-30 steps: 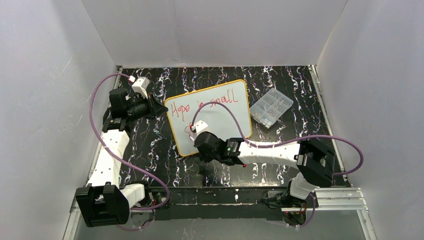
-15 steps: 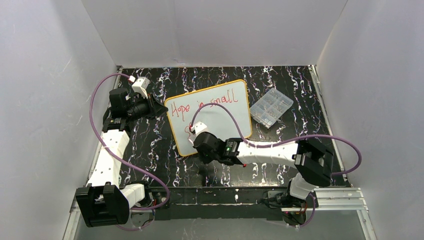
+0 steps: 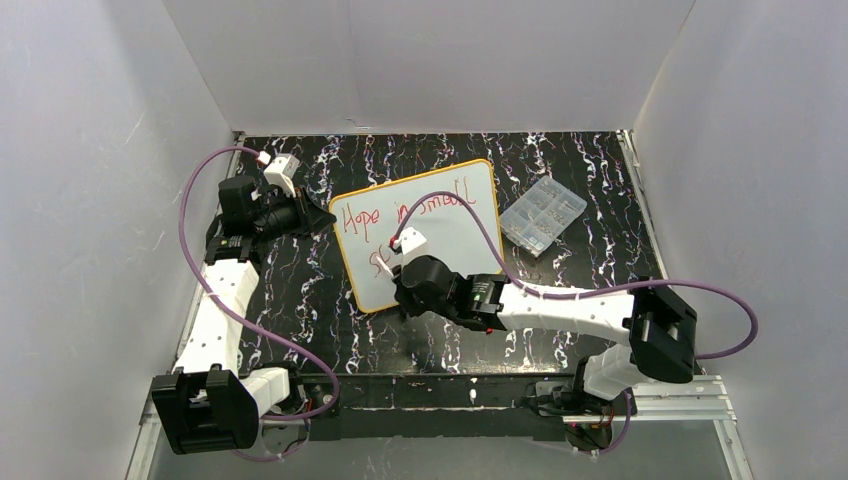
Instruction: Write a sentence on the whiteboard
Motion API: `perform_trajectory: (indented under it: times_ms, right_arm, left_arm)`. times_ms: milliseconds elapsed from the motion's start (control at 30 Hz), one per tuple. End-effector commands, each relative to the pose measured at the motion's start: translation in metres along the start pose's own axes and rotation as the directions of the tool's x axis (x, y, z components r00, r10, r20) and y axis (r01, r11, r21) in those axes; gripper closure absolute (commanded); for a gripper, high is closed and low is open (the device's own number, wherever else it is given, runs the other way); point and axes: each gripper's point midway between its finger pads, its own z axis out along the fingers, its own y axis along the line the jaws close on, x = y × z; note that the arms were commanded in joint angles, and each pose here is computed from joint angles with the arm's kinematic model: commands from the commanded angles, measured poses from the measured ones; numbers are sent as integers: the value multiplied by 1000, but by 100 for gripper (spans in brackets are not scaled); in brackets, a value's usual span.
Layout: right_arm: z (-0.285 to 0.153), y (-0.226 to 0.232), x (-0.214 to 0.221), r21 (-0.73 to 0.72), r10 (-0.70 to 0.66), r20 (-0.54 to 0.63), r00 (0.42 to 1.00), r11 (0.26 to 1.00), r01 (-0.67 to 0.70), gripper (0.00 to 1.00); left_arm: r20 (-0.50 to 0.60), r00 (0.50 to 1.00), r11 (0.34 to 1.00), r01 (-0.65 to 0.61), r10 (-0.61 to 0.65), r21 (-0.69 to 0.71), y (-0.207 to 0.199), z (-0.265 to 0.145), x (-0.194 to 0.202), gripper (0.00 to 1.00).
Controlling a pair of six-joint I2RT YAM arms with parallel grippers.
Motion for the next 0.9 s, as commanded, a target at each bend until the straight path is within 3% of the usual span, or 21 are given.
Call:
perform_trajectory:
  times_ms: [0, 867]
  right_arm:
    - [-4, -25, -1, 103, 0, 9, 1000, 995, -1, 99]
    - [7, -57, 27, 169, 26, -81, 996, 986, -12, 99]
  left_arm:
    - [8, 1000, 998, -27, 26, 60, -18, -4, 0, 100]
    - [4, 1000, 998, -25, 25, 61, -17, -3, 1, 100]
